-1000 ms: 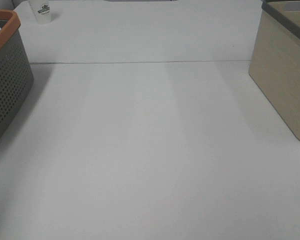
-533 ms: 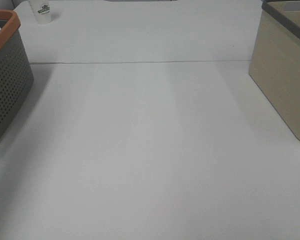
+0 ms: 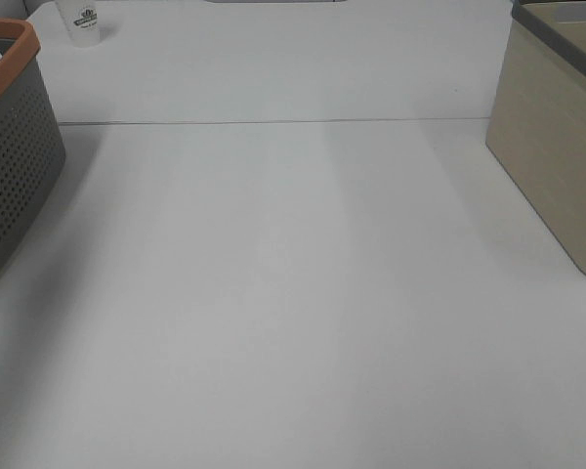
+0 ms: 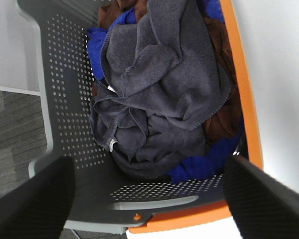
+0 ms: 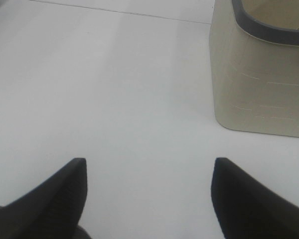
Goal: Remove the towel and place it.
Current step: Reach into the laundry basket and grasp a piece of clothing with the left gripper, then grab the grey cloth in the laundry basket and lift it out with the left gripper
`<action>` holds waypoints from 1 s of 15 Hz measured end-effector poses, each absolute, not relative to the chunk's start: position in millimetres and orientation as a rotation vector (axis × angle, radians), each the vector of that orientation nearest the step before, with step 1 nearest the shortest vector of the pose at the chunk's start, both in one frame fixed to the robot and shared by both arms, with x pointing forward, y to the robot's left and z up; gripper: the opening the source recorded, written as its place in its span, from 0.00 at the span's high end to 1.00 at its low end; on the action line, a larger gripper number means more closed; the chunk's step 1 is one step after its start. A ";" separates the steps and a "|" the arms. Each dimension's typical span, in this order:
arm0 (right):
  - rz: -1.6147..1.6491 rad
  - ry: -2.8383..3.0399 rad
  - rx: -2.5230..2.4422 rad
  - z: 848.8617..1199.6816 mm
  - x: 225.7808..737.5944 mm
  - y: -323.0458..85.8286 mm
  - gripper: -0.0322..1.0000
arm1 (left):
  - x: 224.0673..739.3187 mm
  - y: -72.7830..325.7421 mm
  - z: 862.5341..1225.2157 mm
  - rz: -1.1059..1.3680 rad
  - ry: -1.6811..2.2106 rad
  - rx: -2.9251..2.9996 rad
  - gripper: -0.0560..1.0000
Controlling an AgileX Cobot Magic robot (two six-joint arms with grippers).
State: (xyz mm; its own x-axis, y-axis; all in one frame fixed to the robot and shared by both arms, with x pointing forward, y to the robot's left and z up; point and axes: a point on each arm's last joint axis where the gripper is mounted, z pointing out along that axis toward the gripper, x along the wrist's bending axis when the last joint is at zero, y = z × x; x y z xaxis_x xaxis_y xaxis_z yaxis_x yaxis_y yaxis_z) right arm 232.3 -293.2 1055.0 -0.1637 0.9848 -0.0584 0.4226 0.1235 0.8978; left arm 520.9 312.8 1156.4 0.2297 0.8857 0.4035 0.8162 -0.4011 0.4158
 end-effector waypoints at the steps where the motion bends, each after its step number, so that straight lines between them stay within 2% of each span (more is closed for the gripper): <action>1: 1.001 1.691 1.381 1055.0 232.3 -293.2 0.29 | 533.0 313.1 1156.0 0.907 1.644 2.393 0.23; 3: 1.001 1.691 1.381 1055.0 232.3 -293.2 0.29 | 568.4 322.2 1151.3 0.878 1.639 2.470 0.23; 7: 1.001 1.691 1.381 1055.0 232.3 -293.2 0.29 | 591.6 354.2 1138.1 0.643 1.585 2.439 0.23; 15: 1.001 1.691 1.381 1055.0 232.3 -293.2 0.29 | 624.7 385.2 1093.0 0.626 1.462 2.549 0.24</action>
State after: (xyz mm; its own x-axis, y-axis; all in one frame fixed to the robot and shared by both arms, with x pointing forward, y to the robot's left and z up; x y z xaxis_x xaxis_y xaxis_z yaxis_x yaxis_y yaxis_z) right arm 232.3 -293.2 1055.0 -0.1637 0.9848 -0.0584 0.4226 0.1235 0.8978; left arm 624.7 385.2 1093.0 0.4424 0.8502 0.2853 0.7934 -0.5194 0.3176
